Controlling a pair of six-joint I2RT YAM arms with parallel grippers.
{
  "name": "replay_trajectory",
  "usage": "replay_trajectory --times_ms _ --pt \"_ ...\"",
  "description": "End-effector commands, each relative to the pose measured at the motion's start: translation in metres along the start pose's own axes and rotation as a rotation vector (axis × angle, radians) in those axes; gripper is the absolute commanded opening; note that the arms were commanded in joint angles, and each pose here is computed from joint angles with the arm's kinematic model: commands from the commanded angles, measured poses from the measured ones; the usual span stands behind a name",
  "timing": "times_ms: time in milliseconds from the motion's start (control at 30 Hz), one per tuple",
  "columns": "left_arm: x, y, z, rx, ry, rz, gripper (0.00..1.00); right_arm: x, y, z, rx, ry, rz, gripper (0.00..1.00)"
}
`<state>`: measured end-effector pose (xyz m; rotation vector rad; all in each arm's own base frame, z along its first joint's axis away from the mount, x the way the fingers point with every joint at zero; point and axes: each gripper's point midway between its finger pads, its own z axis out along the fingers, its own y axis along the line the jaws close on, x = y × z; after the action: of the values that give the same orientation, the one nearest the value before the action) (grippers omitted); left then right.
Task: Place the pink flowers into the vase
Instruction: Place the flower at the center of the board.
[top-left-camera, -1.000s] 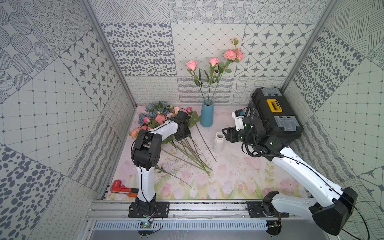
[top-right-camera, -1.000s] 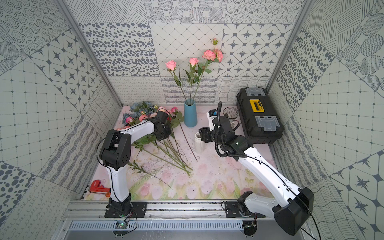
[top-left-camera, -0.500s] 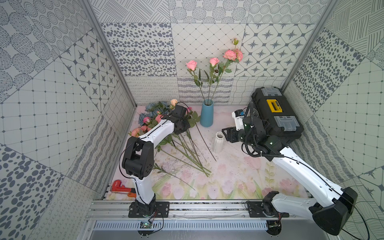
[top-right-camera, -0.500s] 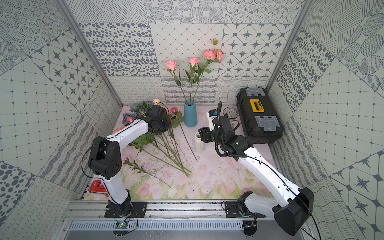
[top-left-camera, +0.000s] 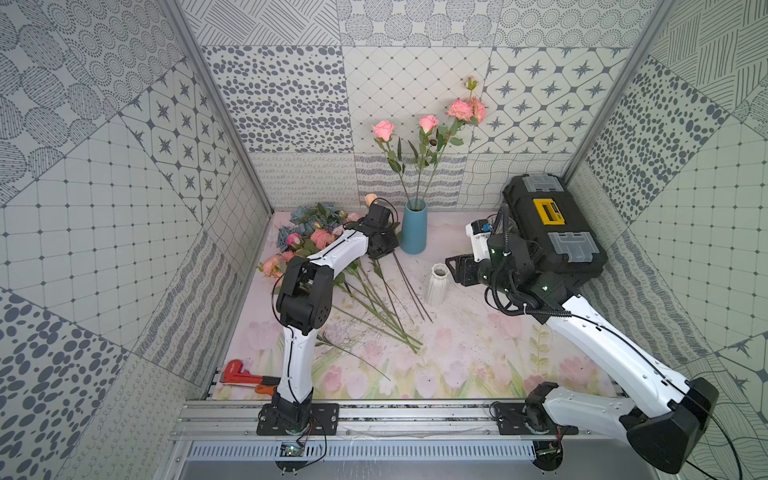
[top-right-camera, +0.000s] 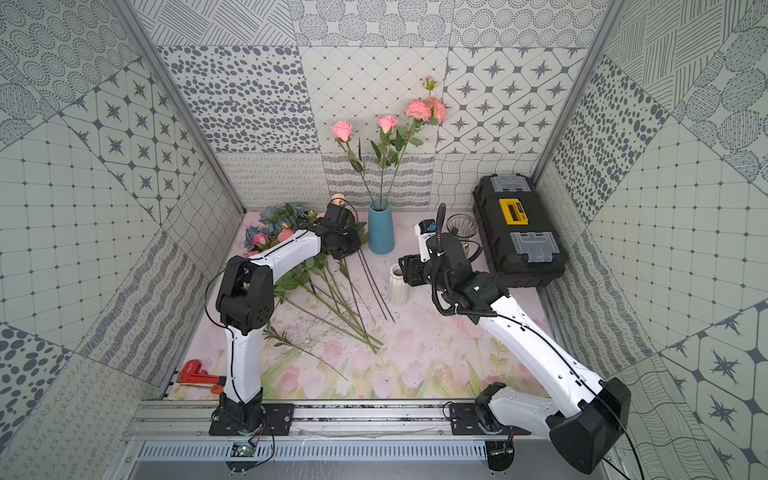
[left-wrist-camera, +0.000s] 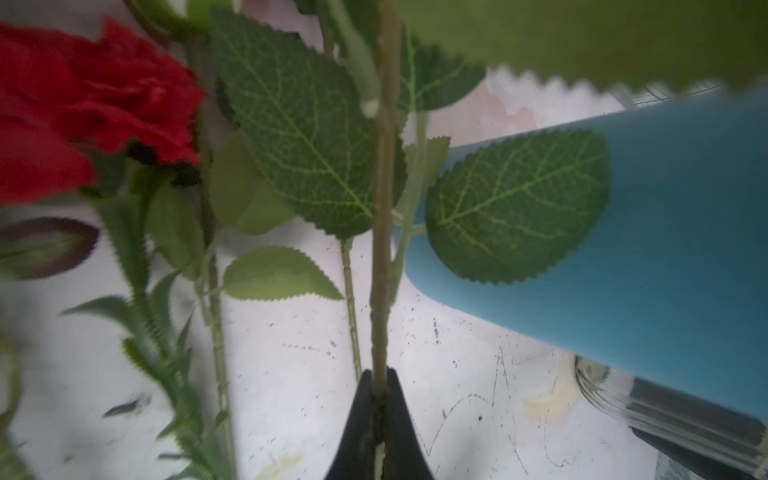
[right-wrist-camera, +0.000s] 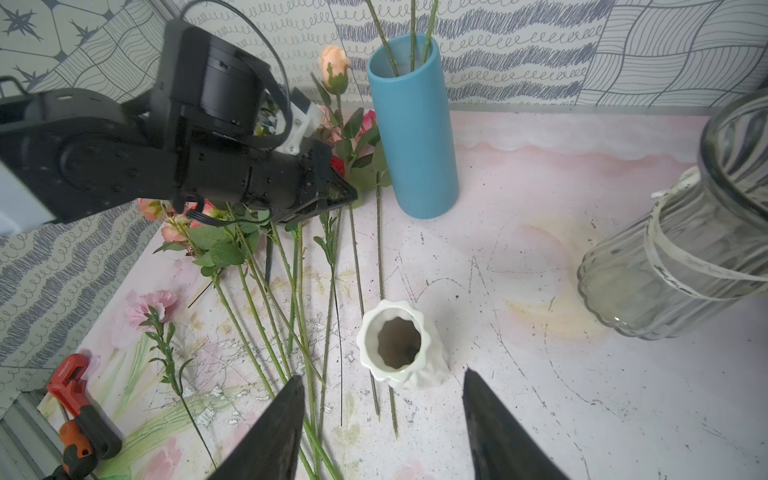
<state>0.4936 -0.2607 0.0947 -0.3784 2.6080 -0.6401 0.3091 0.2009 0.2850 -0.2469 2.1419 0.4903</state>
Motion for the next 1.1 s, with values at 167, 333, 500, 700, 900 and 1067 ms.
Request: replay_trajectory --times_ms 167,333,500,700,900,1067 --pt "0.007 -0.016 0.025 0.060 0.061 -0.022 0.32 -0.004 -0.004 -0.010 0.010 -0.035 0.005 0.61" --pt "-0.004 -0.015 -0.016 0.020 -0.002 0.012 0.52 -0.006 0.001 -0.005 -0.014 -0.036 0.010 0.61" --pt "-0.020 -0.002 -0.090 -0.035 -0.130 0.015 0.56 -0.004 0.004 0.002 -0.026 -0.028 0.015 0.61" --pt "-0.024 0.080 -0.172 -0.231 -0.232 -0.103 0.54 0.000 0.003 0.003 -0.028 -0.027 0.020 0.61" --pt "-0.015 0.172 -0.195 -0.350 -0.229 -0.277 0.43 0.006 -0.003 0.004 -0.005 -0.020 0.018 0.61" --pt "-0.016 0.199 -0.179 -0.335 -0.211 -0.354 0.28 0.009 -0.005 0.003 0.001 -0.019 0.019 0.61"
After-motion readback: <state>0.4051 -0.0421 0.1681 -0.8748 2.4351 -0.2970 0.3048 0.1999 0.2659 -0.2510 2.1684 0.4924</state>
